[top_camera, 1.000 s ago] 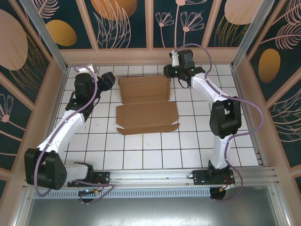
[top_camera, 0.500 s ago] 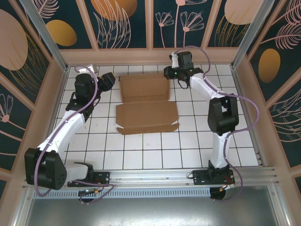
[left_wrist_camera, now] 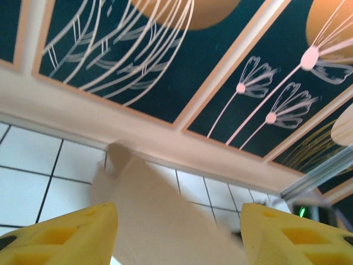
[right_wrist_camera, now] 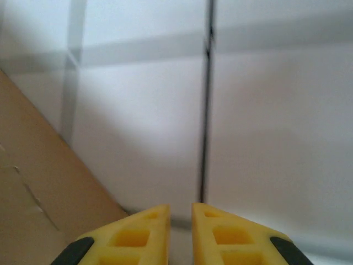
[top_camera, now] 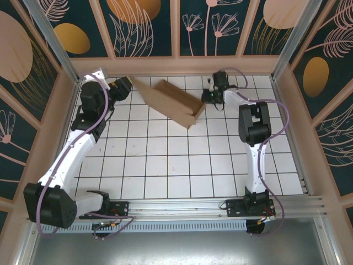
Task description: Fold the paper box
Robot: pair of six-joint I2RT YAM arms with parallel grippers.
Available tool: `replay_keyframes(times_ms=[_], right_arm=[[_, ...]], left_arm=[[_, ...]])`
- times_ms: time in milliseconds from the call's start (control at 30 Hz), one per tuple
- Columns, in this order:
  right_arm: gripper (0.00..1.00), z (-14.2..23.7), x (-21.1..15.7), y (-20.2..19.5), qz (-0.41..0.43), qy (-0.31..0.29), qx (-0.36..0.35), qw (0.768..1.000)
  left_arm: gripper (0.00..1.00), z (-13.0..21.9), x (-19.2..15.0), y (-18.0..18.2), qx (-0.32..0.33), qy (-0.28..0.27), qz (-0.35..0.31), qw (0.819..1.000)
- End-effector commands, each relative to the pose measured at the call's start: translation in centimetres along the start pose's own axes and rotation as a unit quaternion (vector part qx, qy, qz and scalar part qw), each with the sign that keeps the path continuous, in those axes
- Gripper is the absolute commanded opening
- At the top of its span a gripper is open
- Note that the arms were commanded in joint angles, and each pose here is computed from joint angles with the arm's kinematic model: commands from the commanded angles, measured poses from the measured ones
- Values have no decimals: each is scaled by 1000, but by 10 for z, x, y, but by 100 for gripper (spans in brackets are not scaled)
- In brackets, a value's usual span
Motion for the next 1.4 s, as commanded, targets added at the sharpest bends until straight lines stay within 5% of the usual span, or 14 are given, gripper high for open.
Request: replay_keyframes(times_ms=[0, 167, 433, 800, 1000, 1367], right_arm=[[20, 43, -58, 33, 7, 8, 32, 999], [29, 107, -148, 70, 68, -40, 143, 986], [45, 89, -102, 51, 91, -99, 30, 990], [47, 102, -91, 196, 189, -43, 233, 953], [55, 64, -60, 187, 207, -51, 160, 964], [60, 36, -83, 244, 289, -53, 193, 936]], left_arm=[[61, 22, 32, -4, 23, -57, -4, 998], [61, 30, 33, -1, 47, -74, 0, 996], [62, 18, 17, 3, 37, -52, 10, 998], [64, 31, 14, 9, 73, -61, -4, 995], [64, 36, 21, 5, 61, -69, -2, 996], [64, 28, 14, 7, 60, -60, 0, 996]])
Point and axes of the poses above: each hand's point on the last joint's axis, 136 mm out from that joint toward the fingers, its own z axis back along the fingers, its own y axis along the line the jaws close on, x = y × z, the point moved 9 cm from there along z, back along the fingers, and after that the axes turned 14 degrees about -z, right-handed, at the moved point
